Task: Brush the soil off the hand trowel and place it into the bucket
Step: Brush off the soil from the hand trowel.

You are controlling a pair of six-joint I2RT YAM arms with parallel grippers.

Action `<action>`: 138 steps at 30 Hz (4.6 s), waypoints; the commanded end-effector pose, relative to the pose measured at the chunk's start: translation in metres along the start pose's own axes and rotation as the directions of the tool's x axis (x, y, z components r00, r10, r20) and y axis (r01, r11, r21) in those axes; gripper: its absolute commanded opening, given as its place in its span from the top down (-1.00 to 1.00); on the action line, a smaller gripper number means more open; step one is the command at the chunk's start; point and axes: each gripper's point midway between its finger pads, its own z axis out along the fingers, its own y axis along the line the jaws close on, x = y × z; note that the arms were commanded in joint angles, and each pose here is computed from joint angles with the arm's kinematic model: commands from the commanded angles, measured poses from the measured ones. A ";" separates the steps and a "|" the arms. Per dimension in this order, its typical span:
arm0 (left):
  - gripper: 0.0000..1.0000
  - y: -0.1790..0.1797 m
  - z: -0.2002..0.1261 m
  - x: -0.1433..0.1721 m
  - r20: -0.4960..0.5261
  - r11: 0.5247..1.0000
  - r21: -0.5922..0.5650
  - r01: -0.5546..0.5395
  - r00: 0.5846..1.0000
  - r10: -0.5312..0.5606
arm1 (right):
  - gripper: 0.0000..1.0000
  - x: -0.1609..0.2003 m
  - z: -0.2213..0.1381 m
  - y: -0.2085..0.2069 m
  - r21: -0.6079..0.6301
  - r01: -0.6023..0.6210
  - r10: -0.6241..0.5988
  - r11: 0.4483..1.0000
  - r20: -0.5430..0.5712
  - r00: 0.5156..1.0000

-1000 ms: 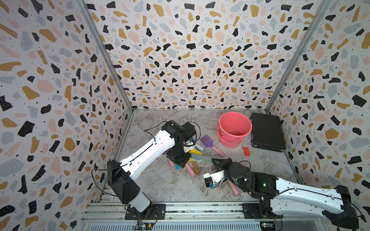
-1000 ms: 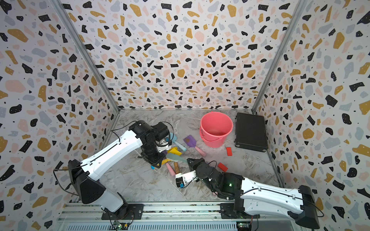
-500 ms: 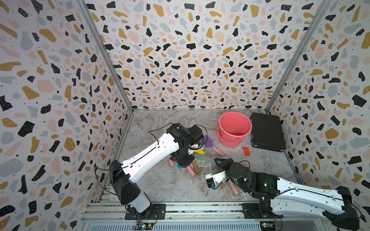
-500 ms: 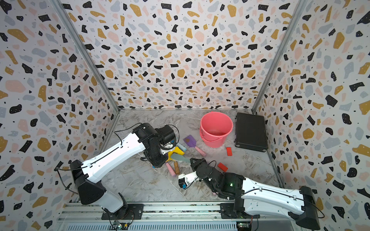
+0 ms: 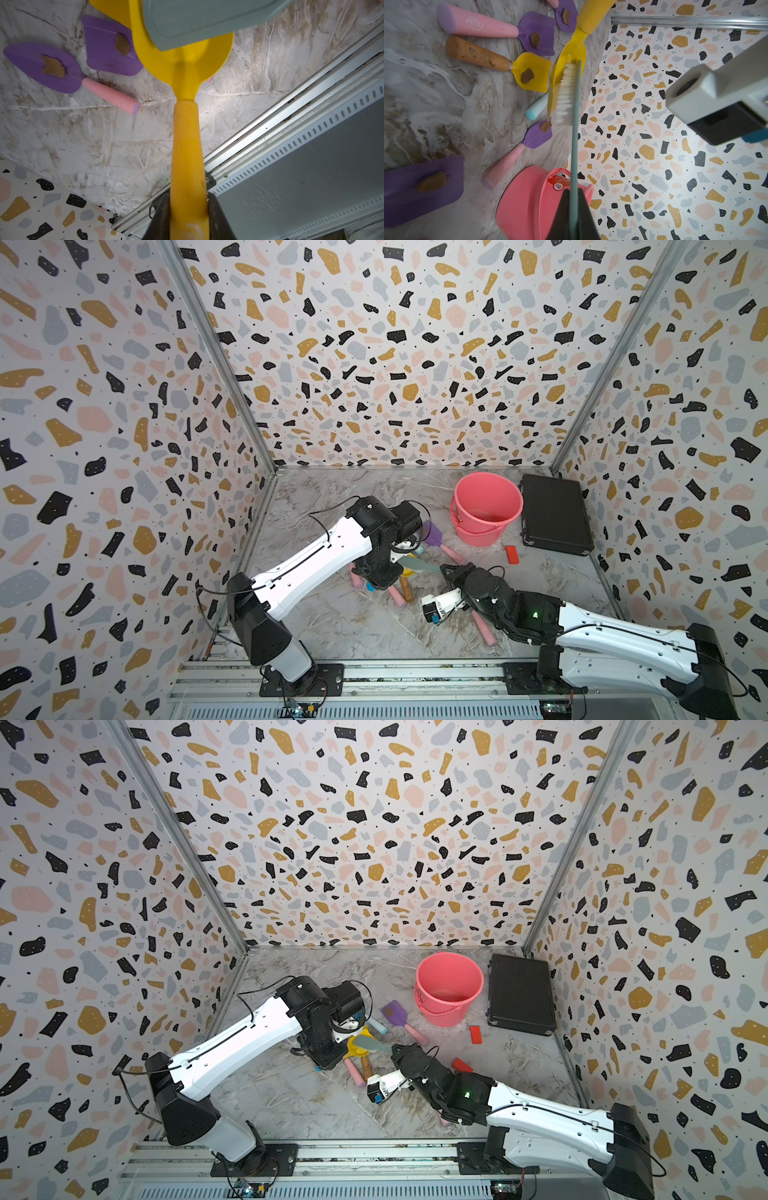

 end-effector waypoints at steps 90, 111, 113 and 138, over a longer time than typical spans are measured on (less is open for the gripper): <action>1.00 0.037 -0.076 -0.036 0.371 0.979 0.056 0.195 0.907 -0.202 | 1.00 -0.016 0.023 -0.106 -0.449 -0.168 0.404 -0.878 -0.504 -0.763; 1.00 0.048 -0.102 -0.030 0.458 0.961 0.112 0.253 0.845 -0.276 | 1.00 0.053 0.011 -0.055 -0.326 -0.193 0.318 -0.925 -0.391 -0.864; 1.00 0.044 -0.110 -0.035 0.483 0.959 0.153 0.239 0.829 -0.283 | 1.00 0.047 0.010 -0.048 -0.328 -0.183 0.316 -0.927 -0.420 -0.851; 1.00 0.027 -0.086 -0.033 0.403 0.952 0.230 0.201 0.871 -0.281 | 1.00 0.042 -0.003 -0.137 -0.590 -0.081 0.349 -0.804 -0.357 -0.867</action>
